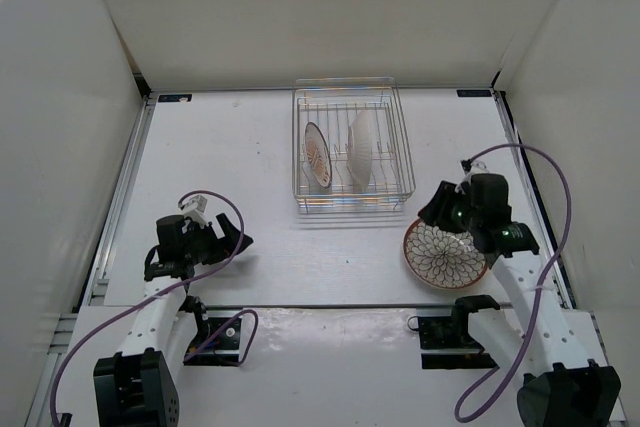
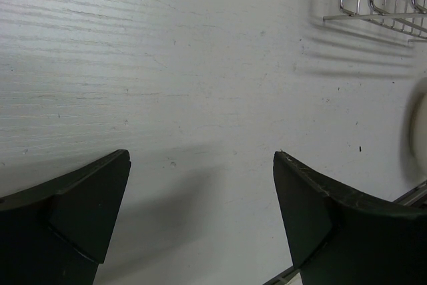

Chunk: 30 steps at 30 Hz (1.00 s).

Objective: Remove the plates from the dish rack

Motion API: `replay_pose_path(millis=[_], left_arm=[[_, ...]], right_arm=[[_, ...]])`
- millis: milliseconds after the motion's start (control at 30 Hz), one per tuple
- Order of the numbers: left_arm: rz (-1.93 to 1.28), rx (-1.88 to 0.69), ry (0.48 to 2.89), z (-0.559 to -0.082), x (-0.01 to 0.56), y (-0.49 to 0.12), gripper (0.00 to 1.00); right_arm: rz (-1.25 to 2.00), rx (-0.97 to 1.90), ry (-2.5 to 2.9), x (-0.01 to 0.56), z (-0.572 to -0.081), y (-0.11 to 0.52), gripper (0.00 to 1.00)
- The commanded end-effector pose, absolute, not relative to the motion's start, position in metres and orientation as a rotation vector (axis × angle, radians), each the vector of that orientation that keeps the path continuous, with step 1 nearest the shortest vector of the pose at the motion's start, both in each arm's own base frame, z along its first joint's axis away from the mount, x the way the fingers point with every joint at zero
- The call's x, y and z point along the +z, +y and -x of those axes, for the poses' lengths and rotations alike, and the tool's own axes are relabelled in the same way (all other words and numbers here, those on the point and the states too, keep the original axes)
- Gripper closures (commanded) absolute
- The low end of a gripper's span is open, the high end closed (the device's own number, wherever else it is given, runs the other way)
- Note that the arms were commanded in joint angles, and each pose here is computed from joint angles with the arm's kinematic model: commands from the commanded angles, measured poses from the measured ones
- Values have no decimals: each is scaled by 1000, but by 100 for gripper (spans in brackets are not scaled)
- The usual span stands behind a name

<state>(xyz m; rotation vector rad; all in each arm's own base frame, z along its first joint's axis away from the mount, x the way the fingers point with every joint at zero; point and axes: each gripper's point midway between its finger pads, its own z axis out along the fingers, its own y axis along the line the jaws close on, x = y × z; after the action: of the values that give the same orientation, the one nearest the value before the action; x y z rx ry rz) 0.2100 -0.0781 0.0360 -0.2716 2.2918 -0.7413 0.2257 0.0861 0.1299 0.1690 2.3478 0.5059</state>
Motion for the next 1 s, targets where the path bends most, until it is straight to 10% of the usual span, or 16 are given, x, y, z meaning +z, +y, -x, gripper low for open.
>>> replay_pose_path(millis=[0, 467, 967], left_arm=[[345, -726, 2434, -181, 9, -77, 0], [343, -710, 2433, -181, 8, -76, 0], [359, -695, 2459, -179, 4, -74, 0]], right_arm=[[-14, 679, 2074, 205, -270, 116, 52], [285, 1190, 1749, 294, -379, 205, 38], [389, 1306, 1828, 265, -408, 246, 50]])
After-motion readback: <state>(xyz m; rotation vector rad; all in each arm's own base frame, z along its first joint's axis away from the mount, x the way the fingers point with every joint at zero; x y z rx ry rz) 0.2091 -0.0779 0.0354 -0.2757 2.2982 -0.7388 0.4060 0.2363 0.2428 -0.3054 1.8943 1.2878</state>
